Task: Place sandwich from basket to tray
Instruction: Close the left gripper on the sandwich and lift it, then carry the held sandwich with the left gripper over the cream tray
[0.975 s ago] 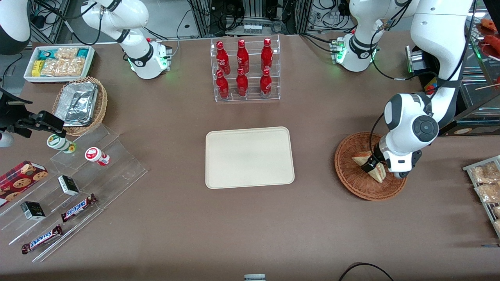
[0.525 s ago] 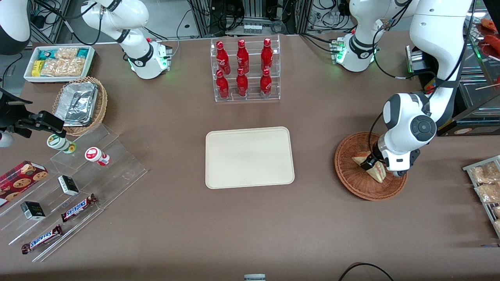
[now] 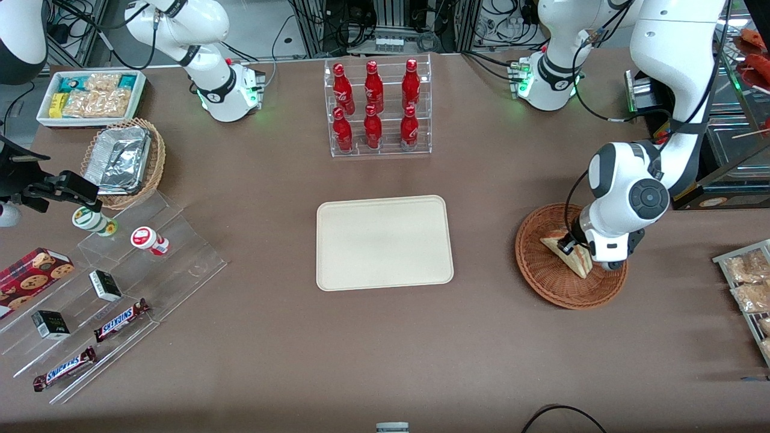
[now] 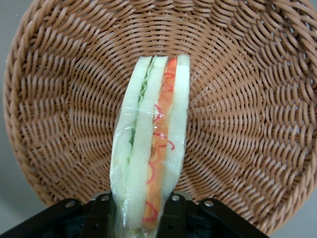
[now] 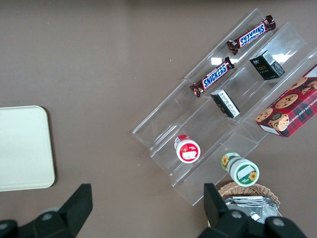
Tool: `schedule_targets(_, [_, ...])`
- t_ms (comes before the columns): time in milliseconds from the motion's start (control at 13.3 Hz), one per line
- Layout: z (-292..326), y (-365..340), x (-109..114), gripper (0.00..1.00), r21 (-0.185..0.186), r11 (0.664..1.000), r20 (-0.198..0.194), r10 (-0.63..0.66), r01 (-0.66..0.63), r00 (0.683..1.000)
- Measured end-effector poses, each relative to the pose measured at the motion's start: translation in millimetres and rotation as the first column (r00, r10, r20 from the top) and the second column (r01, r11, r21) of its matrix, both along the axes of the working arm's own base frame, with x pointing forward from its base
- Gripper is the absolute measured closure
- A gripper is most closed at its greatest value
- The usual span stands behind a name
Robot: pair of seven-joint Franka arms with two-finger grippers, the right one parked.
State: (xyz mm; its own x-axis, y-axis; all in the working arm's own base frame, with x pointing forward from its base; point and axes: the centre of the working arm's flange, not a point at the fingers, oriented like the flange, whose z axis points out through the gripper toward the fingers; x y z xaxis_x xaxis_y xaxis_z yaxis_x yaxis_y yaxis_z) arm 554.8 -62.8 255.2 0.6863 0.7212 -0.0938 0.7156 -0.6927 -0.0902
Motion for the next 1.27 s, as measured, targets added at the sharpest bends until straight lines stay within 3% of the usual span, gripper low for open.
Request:
schedule_targets(450, [70, -57, 20, 0.84, 0.003, 0.995, -0.035, -0.098, 0.098, 0.995])
schedule_targets(750, [81, -134, 6, 0.84, 0.001, 0.974, -0.029, -0.226, 0.226, 0.974])
schedule_targets(1275, [79, -286, -19, 0.84, -0.012, 0.906, 0.015, -0.422, 0.422, 0.906])
